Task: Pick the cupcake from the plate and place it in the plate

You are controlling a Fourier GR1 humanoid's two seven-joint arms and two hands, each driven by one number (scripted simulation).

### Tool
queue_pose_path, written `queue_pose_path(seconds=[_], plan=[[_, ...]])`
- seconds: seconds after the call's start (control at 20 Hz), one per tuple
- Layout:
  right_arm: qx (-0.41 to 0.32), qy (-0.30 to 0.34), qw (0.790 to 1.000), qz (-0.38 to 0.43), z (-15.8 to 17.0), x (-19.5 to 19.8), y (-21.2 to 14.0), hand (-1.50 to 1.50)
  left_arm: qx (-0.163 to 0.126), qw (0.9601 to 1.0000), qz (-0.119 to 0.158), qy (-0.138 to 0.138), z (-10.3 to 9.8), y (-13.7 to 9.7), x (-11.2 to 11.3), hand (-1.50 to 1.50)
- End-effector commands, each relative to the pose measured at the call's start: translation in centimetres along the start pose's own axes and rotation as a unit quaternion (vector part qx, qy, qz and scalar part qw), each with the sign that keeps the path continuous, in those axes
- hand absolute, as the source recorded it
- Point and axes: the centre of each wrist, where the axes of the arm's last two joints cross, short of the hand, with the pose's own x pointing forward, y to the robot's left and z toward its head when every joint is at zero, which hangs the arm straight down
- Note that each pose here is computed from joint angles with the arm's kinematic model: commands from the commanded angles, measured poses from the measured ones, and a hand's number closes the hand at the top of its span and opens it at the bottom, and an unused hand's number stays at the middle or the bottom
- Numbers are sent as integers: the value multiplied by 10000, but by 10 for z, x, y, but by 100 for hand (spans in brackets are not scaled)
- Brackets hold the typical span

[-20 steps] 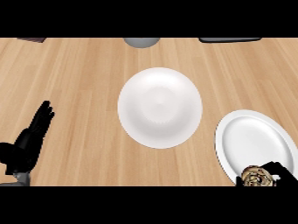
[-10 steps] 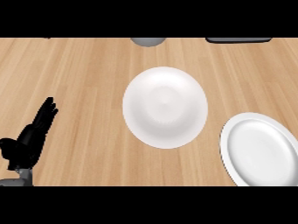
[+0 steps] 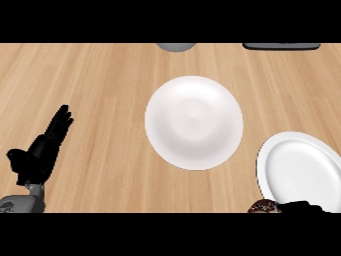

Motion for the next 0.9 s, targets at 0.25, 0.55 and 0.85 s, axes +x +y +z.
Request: queue_pose_path(seconds=[0.25, 0.55, 0.85], plan=[[219, -63, 9997, -105, -43, 61, 34, 150, -72, 10000, -39, -56, -2, -18, -7, 0], [437, -67, 9989, -150, -72, 86, 94, 150, -165, 9998, 9, -68, -5, 2, 0, 0], [550, -89, 9980, -288, -117, 115, 119, 150, -64, 10000, 53, -51, -4, -9, -8, 0]])
